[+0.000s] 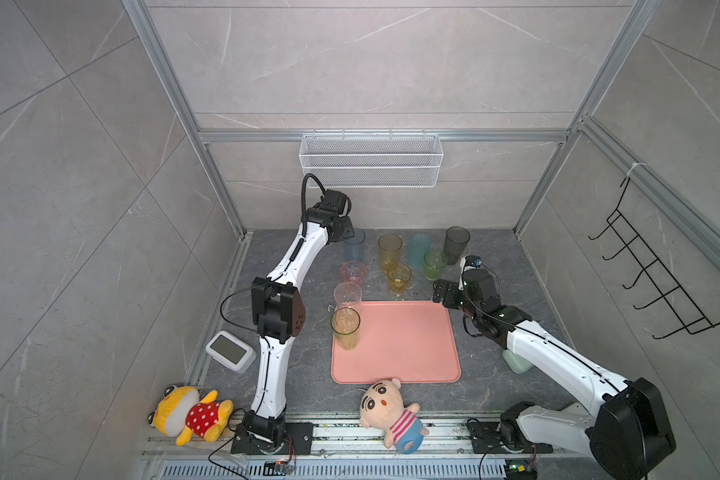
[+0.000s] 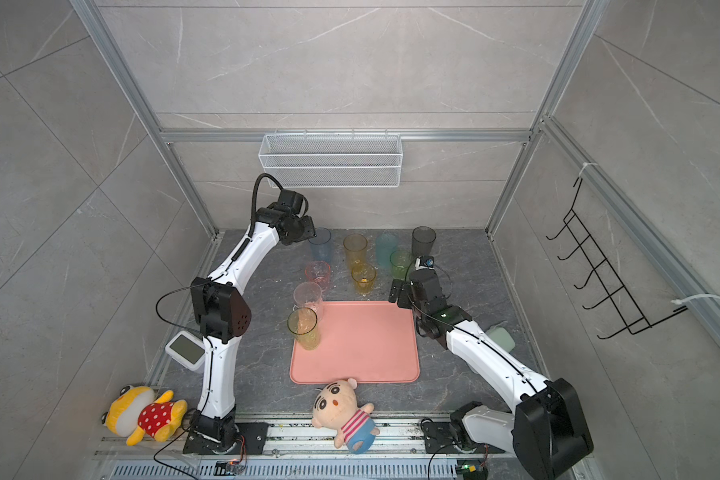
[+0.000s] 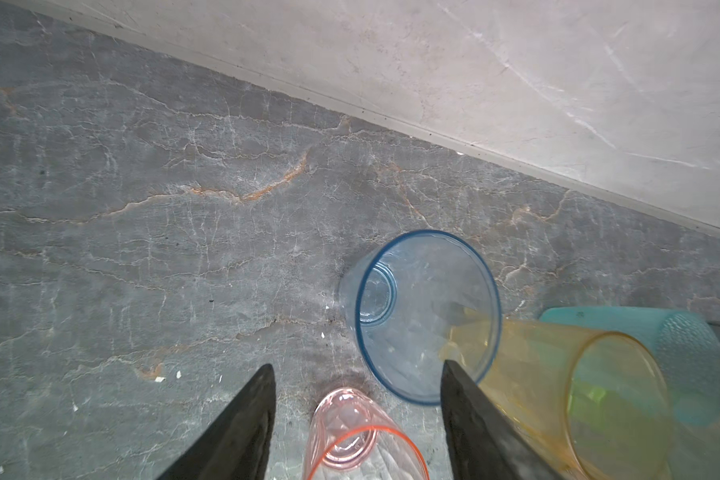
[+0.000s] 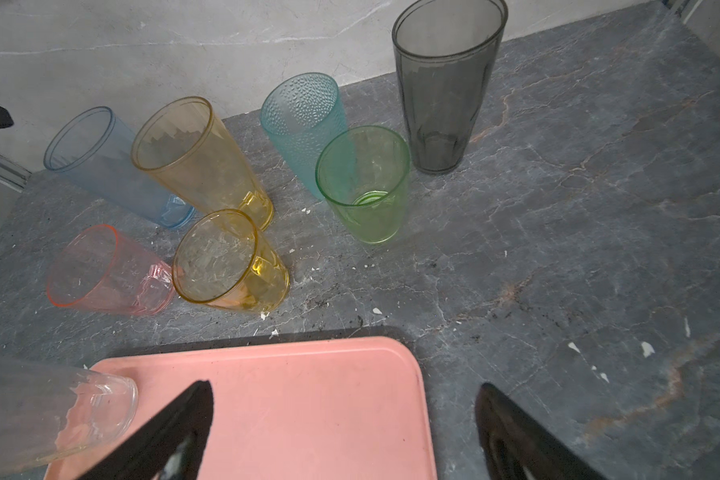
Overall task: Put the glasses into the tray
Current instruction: 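Move the left gripper over to the blue glass, then lower the open left gripper around the blue glass rim and close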
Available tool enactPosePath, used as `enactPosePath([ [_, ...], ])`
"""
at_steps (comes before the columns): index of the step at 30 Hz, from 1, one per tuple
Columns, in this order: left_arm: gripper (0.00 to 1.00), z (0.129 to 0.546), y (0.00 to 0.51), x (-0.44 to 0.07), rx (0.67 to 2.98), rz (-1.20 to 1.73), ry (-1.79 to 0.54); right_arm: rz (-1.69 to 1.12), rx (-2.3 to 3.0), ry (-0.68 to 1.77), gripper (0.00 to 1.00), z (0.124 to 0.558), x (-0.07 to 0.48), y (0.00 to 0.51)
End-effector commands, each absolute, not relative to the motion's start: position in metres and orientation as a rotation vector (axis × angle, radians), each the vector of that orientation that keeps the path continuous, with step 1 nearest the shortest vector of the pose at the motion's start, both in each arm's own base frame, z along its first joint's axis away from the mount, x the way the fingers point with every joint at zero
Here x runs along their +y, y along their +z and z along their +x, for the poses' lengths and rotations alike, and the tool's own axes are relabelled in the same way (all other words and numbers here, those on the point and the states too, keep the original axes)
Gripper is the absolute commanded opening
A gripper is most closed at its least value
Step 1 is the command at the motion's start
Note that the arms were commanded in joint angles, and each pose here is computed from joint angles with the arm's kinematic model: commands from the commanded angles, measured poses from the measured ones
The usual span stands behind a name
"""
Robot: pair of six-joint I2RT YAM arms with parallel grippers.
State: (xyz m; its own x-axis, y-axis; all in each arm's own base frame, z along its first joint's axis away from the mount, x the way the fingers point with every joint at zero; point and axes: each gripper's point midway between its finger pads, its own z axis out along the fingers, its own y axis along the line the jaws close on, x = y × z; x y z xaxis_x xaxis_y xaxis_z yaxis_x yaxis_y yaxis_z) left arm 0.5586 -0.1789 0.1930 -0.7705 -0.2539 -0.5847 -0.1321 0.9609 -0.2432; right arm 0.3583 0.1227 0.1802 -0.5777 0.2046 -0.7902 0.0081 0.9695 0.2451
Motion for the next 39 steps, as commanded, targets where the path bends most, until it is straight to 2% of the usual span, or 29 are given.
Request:
enactPosePath([
  [1, 0.64, 0.567, 0.201, -0.180, 2.437, -0.294, -0.306, 0.150, 2.175, 0.258, 0.99, 0.359, 0.123, 0.177],
  [16, 0.64, 0.586, 0.164, -0.197, 2.481, -0.319, -0.433, 0.145, 2.191, 0.270, 0.99, 0.360, 0.127, 0.174],
  [35, 0.43, 0.590, 0.155, -0.197, 2.484, -0.353, -0.440, 0.136, 2.209, 0.290, 0.99, 0.361, 0.132, 0.173],
  [39, 0.34, 0.590, 0.155, -0.197, 2.483, -0.353, -0.437, 0.136, 2.211, 0.290, 0.99, 0.361, 0.132, 0.173],
])
